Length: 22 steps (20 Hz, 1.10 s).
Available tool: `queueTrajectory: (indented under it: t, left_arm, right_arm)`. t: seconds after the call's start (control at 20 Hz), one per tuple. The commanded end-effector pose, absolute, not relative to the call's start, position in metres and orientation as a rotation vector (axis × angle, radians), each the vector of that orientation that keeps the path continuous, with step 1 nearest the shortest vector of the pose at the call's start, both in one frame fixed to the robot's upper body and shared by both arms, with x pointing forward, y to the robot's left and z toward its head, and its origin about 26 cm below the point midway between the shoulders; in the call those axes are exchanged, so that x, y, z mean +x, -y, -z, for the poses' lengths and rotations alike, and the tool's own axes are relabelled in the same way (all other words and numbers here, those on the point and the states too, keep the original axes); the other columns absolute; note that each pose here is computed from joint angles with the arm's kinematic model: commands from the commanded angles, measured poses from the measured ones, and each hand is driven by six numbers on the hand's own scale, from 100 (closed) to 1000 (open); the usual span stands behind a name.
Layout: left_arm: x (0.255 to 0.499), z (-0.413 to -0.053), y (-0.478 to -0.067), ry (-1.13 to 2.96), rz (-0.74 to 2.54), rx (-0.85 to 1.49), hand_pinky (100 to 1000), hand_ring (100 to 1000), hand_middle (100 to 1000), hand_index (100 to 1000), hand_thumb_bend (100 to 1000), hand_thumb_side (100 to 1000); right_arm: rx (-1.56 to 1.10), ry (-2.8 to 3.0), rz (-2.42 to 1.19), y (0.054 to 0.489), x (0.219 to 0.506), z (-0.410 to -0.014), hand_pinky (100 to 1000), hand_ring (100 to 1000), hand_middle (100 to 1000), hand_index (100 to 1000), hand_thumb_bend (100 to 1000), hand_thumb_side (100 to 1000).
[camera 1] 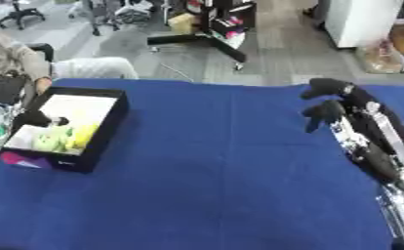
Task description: Pick up the objects with one hand, pass them to the other hand, and then place them into the box on the other side of the table.
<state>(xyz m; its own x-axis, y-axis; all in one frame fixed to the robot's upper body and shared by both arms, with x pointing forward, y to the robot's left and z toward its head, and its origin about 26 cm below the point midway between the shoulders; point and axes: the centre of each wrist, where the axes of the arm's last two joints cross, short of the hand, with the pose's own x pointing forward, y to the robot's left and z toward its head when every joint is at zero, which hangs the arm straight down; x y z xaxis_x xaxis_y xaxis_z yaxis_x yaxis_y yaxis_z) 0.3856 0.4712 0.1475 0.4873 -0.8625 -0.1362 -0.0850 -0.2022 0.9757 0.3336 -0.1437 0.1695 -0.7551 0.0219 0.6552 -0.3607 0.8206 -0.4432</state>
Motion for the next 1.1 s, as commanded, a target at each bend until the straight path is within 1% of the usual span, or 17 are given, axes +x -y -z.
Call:
queueTrajectory:
  t: [0.05,0.1,0.15,0.2,0.25,0.35,0.5,0.55,0.6,0.8,1.1]
  left_arm:
    - [0.376,-0.182,-0.461,1.158,0.692,1.656,818,789,837,928,313,502]
    - [0.372,-0.185,-0.447,1.325,0.614,1.589,804,766,816,920,115,579]
    - [0.367,-0.186,-0.432,1.492,0.541,1.488,792,751,804,916,100,627]
    - [0.361,-0.186,-0.417,1.645,0.472,1.373,785,742,797,914,100,651]
    - [0.355,-0.185,-0.401,1.783,0.405,1.250,769,718,777,906,100,730]
    - [0.340,-0.183,-0.368,2.014,0.285,0.989,754,697,762,896,100,726]
    - [0.320,-0.183,-0.327,2.215,0.202,0.694,752,689,753,891,100,718]
    - [0.314,-0.183,-0.313,2.259,0.194,0.608,754,690,753,891,155,664]
    - [0.309,-0.183,-0.301,2.292,0.192,0.539,754,690,753,891,100,716]
    - [0.297,-0.177,-0.263,2.351,0.192,0.297,758,693,752,892,104,722]
    - [0.295,-0.155,-0.224,2.335,0.224,0.087,761,695,754,894,140,745]
  right_arm:
    - [0.234,2.346,-0.748,0.146,0.334,-0.175,667,437,671,821,100,680]
    - [0.231,2.347,-0.747,0.147,0.334,-0.175,668,437,671,820,100,677]
    - [0.226,2.347,-0.745,0.147,0.334,-0.174,668,437,671,819,100,674]
    - [0.221,2.346,-0.742,0.148,0.335,-0.174,668,437,671,819,100,673]
    - [0.215,2.346,-0.738,0.149,0.335,-0.173,668,438,673,818,100,669]
    - [0.201,2.345,-0.720,0.151,0.334,-0.171,669,440,674,818,100,657]
    - [0.171,2.342,-0.676,0.157,0.333,-0.167,669,441,674,815,100,655]
    - [0.156,2.336,-0.653,0.160,0.333,-0.164,669,440,674,815,100,672]
    - [0.144,2.333,-0.631,0.163,0.332,-0.162,669,440,673,814,100,659]
    - [0.096,2.326,-0.552,0.171,0.330,-0.155,670,436,672,813,100,655]
    - [0.033,2.339,-0.503,0.181,0.323,-0.153,683,441,679,821,100,651]
